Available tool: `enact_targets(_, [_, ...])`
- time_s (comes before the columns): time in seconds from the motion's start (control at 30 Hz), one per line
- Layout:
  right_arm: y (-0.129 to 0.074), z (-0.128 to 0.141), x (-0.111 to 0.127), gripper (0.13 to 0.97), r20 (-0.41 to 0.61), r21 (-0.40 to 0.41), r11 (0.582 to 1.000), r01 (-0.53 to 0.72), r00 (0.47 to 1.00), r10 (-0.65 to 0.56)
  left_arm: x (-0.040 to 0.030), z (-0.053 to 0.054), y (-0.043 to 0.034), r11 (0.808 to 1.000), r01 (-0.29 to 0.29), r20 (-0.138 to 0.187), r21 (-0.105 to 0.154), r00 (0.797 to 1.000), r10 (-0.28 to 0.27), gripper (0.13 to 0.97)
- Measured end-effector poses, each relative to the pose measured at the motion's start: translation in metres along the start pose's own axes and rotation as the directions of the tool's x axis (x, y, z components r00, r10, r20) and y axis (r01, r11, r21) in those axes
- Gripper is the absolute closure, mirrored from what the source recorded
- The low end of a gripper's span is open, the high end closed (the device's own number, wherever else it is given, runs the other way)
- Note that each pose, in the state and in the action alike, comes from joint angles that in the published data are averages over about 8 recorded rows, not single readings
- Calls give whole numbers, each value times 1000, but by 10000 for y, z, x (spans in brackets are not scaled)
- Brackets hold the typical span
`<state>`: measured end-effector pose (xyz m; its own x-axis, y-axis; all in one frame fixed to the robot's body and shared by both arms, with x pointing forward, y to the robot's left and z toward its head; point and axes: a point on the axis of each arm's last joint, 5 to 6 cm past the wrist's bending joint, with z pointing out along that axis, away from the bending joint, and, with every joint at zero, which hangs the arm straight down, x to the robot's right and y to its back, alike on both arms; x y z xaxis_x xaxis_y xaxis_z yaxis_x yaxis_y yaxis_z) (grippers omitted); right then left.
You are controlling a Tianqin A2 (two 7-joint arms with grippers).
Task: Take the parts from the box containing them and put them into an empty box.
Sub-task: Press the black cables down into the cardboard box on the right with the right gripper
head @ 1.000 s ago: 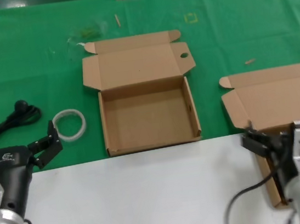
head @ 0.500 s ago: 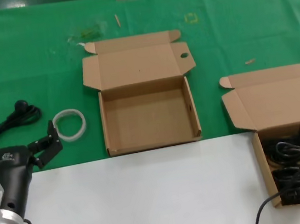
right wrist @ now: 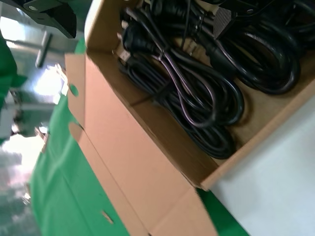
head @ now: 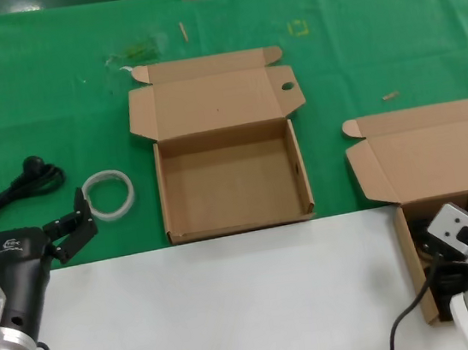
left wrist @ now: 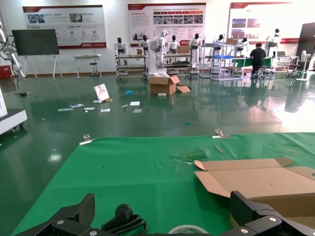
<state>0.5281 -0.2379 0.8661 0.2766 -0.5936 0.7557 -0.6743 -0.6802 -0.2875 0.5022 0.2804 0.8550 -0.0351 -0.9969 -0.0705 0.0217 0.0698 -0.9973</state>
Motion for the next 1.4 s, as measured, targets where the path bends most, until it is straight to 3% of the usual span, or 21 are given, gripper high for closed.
enact_targets(0.23, [-80, 79, 42, 130, 26, 27, 996, 84, 996, -85, 0, 0, 0, 1000, 0, 0, 0, 1000, 0, 132])
enact_targets(0.67, [-64, 125, 53, 141, 22, 14, 991, 132, 991, -132, 0, 0, 0, 1000, 0, 0, 0, 1000, 0, 132])
enact_targets(0.97, [-3, 128, 73, 214, 7, -9, 989, 148, 989, -148, 0, 0, 0, 1000, 0, 0, 0, 1000, 0, 132])
enact_targets(1.27, [11, 150, 84, 352, -1, -11, 987, 161, 987, -161, 0, 0, 0, 1000, 0, 0, 0, 1000, 0, 132])
enact_targets(1.4, [-3, 174, 61, 454, 4, -2, 986, 166, 986, -166, 0, 0, 0, 1000, 0, 0, 0, 1000, 0, 132])
